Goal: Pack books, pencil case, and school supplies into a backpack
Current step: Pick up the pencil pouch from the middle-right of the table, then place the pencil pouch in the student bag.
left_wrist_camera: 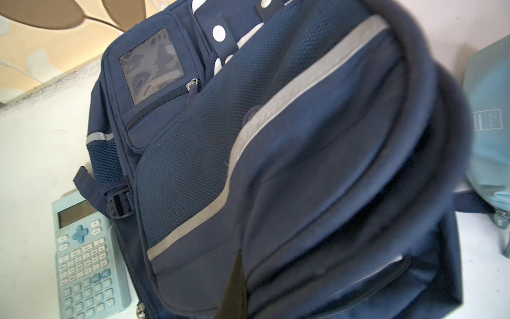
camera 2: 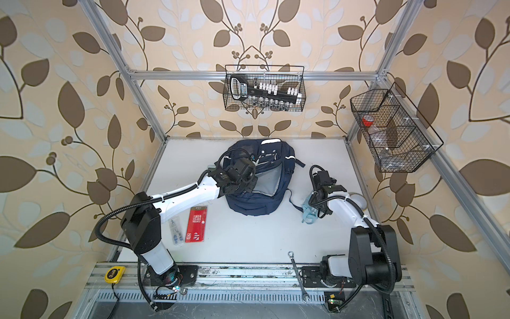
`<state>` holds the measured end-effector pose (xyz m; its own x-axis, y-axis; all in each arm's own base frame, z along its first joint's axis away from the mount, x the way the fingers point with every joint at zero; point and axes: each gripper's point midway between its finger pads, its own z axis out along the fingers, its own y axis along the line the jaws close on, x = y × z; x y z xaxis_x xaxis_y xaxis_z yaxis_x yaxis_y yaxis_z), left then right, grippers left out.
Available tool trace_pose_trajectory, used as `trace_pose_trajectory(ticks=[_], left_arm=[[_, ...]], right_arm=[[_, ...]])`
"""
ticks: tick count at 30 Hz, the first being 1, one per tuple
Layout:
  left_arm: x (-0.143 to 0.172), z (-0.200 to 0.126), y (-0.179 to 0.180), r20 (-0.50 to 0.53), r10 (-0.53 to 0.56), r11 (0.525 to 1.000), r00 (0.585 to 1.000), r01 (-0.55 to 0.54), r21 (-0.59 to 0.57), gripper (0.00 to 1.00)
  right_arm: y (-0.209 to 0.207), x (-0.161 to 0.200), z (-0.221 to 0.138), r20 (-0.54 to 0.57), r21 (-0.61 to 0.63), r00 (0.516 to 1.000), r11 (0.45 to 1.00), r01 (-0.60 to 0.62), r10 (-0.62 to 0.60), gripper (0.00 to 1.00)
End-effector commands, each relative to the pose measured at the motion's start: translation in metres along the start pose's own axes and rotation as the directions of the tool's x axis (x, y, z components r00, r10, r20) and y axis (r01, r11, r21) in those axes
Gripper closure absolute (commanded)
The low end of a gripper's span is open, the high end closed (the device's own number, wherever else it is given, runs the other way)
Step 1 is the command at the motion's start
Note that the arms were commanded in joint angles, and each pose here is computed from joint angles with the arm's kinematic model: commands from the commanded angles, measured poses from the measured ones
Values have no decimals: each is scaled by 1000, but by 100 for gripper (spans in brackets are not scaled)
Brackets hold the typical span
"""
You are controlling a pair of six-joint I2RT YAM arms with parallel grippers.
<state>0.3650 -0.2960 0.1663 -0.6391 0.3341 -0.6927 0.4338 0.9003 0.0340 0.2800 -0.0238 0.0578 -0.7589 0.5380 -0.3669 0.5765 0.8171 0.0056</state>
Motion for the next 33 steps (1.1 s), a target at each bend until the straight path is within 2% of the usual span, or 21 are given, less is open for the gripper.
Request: trace_pose_trajectory(ticks=[1, 2, 4, 8, 11, 12, 16, 17, 18, 20, 23, 28, 33], left_arm=[[-36, -22, -3, 109, -106, 993, 988, 100, 65, 100], [-36, -22, -3, 108, -109, 993, 988, 102, 67, 100], [-37, -22, -2, 107, -113, 992, 988, 106, 70, 100], [-42, -25, 1, 97, -164, 980, 982, 152, 126, 100], [-49, -30, -2, 106, -187, 971, 977, 168, 169, 100], [-52, -32, -4, 109, -192, 968, 975, 171, 182, 100], [-57, -34, -9, 115, -198, 959, 973, 168, 227, 100], [-56, -33, -9, 111, -199, 958, 974, 170, 230, 100], [-55, -32, -9, 105, -201, 957, 974, 172, 234, 100], [-54, -32, -8, 102, -210, 954, 972, 180, 241, 100], [-54, -34, -8, 99, -236, 945, 967, 205, 254, 100], [-57, -43, -21, 108, -251, 918, 962, 202, 340, 100], [-60, -53, -26, 124, -230, 911, 965, 169, 376, 100]], right_arm=[[4, -16, -4, 54, -8, 999, 1000, 4, -3, 95], [5, -22, -13, 69, -9, 998, 1000, 10, -9, 100], [10, -38, -42, 128, -45, 992, 999, 24, -18, 100], [39, -68, -130, 300, -226, 953, 967, 119, -47, 100], [60, -58, -163, 284, -341, 952, 917, 210, -112, 100], [71, -48, -172, 278, -394, 951, 886, 242, -136, 100], [124, 17, -197, 199, -665, 938, 663, 343, -285, 100], [131, 31, -198, 177, -698, 932, 627, 345, -316, 100], [138, 45, -198, 154, -729, 925, 592, 344, -347, 100], [154, 73, -202, 103, -820, 907, 481, 309, -408, 100], [171, 94, -200, 47, -893, 897, 383, 235, -440, 100], [203, 86, -181, -2, -924, 895, 343, 169, -447, 100], [232, 67, -134, -97, -882, 889, 452, 132, -448, 100]])
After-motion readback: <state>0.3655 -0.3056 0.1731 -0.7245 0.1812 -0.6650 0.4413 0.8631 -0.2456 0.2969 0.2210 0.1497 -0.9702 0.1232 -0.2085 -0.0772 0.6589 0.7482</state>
